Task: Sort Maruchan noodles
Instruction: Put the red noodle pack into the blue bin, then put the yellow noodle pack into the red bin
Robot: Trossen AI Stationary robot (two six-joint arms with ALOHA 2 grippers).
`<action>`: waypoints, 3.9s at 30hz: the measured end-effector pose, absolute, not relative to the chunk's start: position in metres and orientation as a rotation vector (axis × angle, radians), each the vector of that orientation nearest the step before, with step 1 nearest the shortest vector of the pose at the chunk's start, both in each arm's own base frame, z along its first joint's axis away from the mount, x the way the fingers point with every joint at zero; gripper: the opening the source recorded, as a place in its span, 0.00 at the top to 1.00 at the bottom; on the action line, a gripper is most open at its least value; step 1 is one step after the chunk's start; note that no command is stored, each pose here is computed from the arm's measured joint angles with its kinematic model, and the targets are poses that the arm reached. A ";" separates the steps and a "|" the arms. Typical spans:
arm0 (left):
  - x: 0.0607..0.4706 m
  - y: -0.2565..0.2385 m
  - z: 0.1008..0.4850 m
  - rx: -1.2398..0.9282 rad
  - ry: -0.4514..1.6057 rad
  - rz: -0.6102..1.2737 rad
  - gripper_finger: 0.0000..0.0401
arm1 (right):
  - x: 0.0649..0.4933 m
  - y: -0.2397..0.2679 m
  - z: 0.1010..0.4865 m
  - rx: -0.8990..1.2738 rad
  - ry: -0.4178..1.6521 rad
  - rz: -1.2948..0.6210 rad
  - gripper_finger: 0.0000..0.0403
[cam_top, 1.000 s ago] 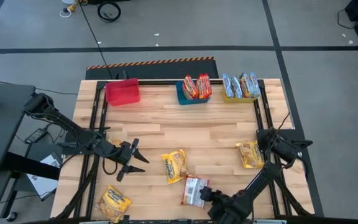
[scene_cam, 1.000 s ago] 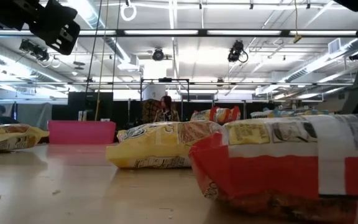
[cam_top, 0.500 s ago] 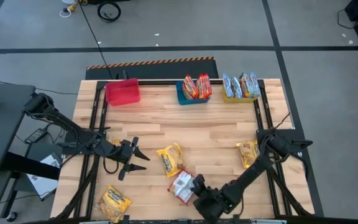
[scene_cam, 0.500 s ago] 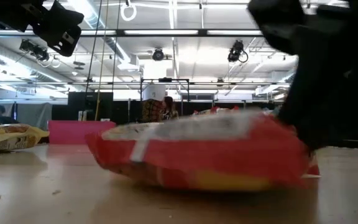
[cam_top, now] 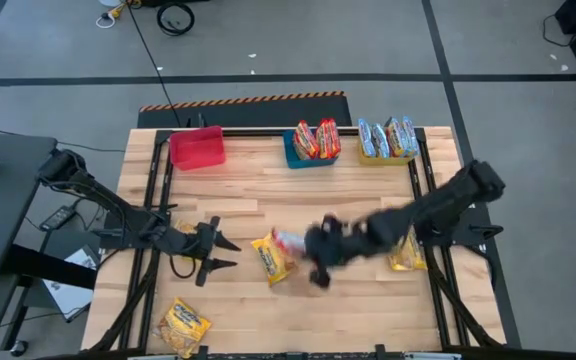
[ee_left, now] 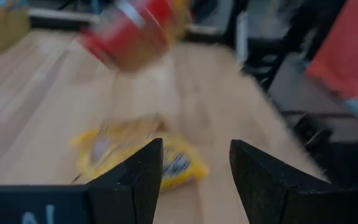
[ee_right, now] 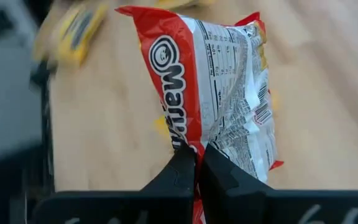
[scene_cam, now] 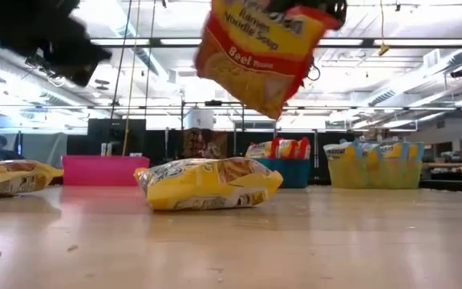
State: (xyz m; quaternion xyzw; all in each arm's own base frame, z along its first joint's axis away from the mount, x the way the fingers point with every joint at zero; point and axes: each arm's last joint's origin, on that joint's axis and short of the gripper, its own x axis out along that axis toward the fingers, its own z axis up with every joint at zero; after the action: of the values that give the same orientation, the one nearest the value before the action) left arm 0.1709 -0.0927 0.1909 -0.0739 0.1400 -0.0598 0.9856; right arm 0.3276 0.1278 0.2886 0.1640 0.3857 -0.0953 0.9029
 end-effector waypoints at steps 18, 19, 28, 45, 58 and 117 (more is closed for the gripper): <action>0.162 -0.078 0.168 -0.103 0.431 0.245 0.53 | 0.329 -0.178 0.295 1.055 0.428 -0.626 0.98; 0.162 -0.078 0.168 -0.101 0.426 0.249 0.53 | 0.328 -0.187 0.291 1.072 0.425 -0.629 0.98; 0.162 -0.077 0.170 -0.094 0.410 0.261 0.53 | 0.332 -0.220 0.250 1.262 0.518 -0.548 0.98; 0.174 -0.080 0.205 0.030 0.393 0.249 0.53 | 0.338 -0.251 0.208 1.155 0.492 -0.709 0.94; 0.144 -0.078 0.245 -0.255 0.958 0.266 0.56 | 0.327 -0.245 0.263 0.927 0.349 -0.632 0.69; 0.206 -0.075 0.154 0.497 1.455 0.012 0.30 | 0.254 0.112 0.247 0.009 0.511 -0.267 0.65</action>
State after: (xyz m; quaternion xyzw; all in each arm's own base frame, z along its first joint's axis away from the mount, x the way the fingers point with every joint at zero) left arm 0.2059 -0.0745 0.1537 0.2249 0.6581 0.0054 0.7186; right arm 0.2539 0.1119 0.2471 0.0044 0.2518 -0.1318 0.9588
